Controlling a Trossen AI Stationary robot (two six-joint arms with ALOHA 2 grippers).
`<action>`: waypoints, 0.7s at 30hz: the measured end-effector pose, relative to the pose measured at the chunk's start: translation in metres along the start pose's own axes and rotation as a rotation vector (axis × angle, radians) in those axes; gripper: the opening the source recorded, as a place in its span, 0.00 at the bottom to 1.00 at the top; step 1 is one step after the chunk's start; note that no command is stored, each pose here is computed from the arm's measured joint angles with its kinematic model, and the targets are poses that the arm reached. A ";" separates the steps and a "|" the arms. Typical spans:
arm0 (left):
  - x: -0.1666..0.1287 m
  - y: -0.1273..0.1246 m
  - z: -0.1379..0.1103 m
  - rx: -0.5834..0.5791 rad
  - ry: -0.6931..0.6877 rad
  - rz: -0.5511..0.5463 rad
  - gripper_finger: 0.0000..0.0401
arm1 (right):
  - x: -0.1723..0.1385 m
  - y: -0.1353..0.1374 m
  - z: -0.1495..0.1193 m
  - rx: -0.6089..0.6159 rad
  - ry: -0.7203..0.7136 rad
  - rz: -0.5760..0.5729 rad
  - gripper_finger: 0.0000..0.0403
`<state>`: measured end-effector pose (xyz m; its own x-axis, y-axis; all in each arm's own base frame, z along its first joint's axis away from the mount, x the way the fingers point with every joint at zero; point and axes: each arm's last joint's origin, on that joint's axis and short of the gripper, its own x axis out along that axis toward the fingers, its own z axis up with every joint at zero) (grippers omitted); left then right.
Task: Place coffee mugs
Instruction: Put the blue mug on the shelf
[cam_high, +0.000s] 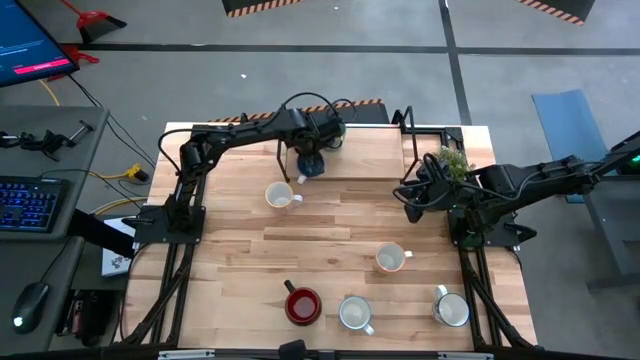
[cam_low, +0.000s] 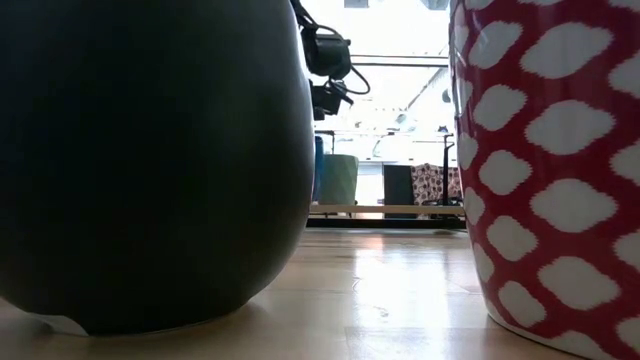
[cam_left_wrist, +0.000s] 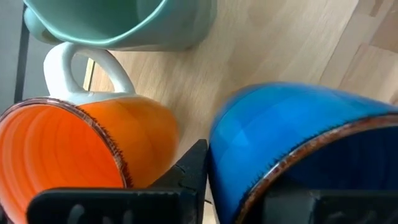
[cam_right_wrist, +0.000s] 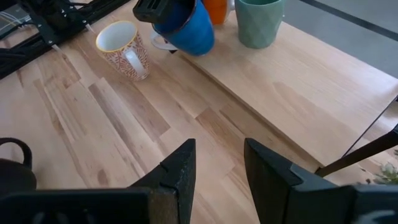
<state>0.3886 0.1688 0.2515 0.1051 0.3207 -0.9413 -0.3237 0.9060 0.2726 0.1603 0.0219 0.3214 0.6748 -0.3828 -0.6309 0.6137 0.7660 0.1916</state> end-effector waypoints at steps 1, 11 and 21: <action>0.000 0.000 0.000 0.000 0.000 -0.003 0.13 | 0.000 0.000 0.000 0.000 0.003 0.004 0.28; 0.000 0.000 0.002 -0.007 -0.018 -0.003 0.20 | 0.000 0.000 0.000 0.004 0.006 0.006 0.28; 0.000 0.001 0.006 -0.017 -0.058 0.004 0.25 | 0.000 0.001 -0.001 0.005 0.021 0.022 0.28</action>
<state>0.3938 0.1709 0.2530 0.1577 0.3406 -0.9269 -0.3405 0.8998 0.2727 0.1604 0.0227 0.3211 0.6791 -0.3549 -0.6425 0.6012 0.7712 0.2095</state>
